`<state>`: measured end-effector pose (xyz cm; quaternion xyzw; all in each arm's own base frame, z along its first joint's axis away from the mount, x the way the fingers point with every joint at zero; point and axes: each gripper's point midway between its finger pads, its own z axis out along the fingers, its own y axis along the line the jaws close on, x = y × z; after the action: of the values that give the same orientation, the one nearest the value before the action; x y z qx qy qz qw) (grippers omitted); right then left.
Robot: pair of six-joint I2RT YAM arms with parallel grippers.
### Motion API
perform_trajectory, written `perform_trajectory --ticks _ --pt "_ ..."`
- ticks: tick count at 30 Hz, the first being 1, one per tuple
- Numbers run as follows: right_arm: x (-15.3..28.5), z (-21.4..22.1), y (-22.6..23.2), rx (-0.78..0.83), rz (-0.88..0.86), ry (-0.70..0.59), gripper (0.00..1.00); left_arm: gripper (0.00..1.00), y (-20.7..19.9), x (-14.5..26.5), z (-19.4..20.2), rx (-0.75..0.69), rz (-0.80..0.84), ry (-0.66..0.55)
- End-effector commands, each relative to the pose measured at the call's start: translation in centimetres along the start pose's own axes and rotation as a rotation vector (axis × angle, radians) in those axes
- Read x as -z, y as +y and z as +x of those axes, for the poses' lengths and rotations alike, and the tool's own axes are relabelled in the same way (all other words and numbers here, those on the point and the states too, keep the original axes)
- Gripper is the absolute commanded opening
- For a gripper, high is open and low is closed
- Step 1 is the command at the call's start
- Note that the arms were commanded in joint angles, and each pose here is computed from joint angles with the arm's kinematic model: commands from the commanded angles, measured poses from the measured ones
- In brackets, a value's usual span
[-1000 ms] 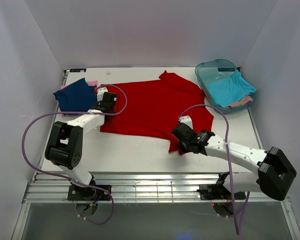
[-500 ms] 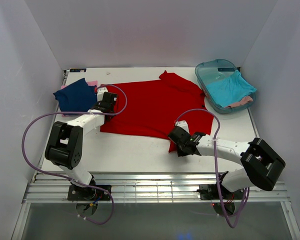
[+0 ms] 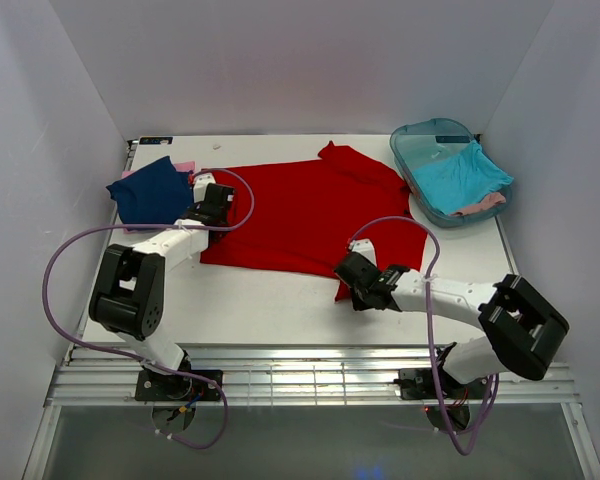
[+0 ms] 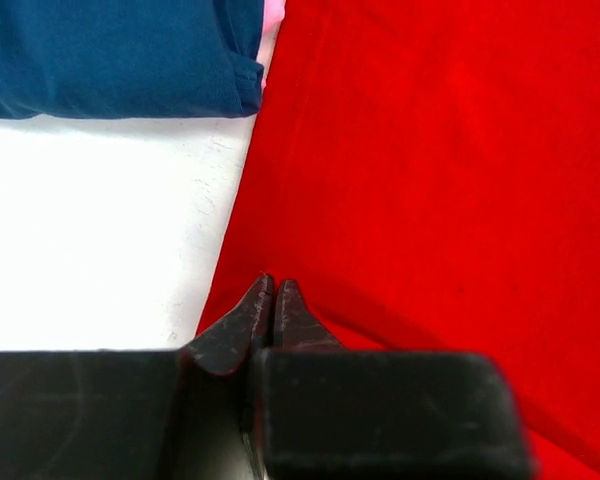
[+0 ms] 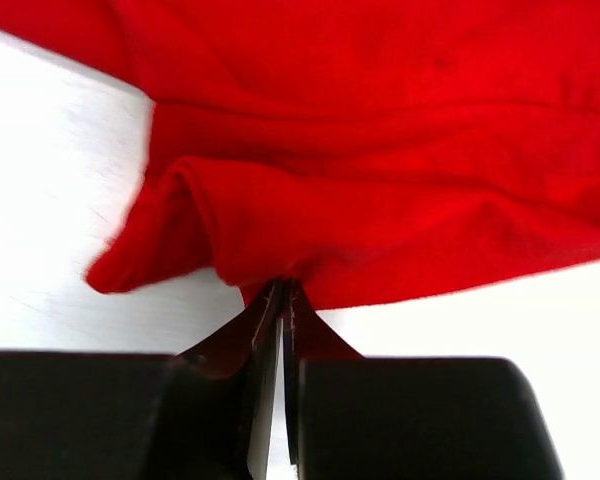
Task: Fold and stack the t-shirts
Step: Flatten the tshirt out, then fold the tshirt
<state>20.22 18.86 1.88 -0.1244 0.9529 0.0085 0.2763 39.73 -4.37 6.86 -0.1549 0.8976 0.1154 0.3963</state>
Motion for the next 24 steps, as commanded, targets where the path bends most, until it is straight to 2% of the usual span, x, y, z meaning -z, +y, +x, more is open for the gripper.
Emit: perform_trajectory --ticks 1,4,11,16,24 --pt "1.5 3.0 -2.9 0.004 0.097 0.102 0.08 0.00 0.5 2.1 -3.1 0.043 0.011 -0.083" --pt "3.7 2.0 -4.0 -0.005 0.122 0.082 0.08 0.00 0.5 2.6 -3.6 0.049 0.019 -0.097" --pt "8.6 -5.1 -4.1 -0.019 0.117 -0.092 0.08 0.00 0.2 2.3 -3.1 0.042 0.032 -0.079" --pt "7.3 -7.0 -6.0 0.009 0.223 -0.094 0.08 0.00 0.3 1.8 -2.9 0.039 0.012 -0.072" --pt "3.5 -11.3 -8.3 0.005 0.287 -0.135 0.08 0.00 0.8 1.1 -3.1 0.039 -0.037 -0.086"
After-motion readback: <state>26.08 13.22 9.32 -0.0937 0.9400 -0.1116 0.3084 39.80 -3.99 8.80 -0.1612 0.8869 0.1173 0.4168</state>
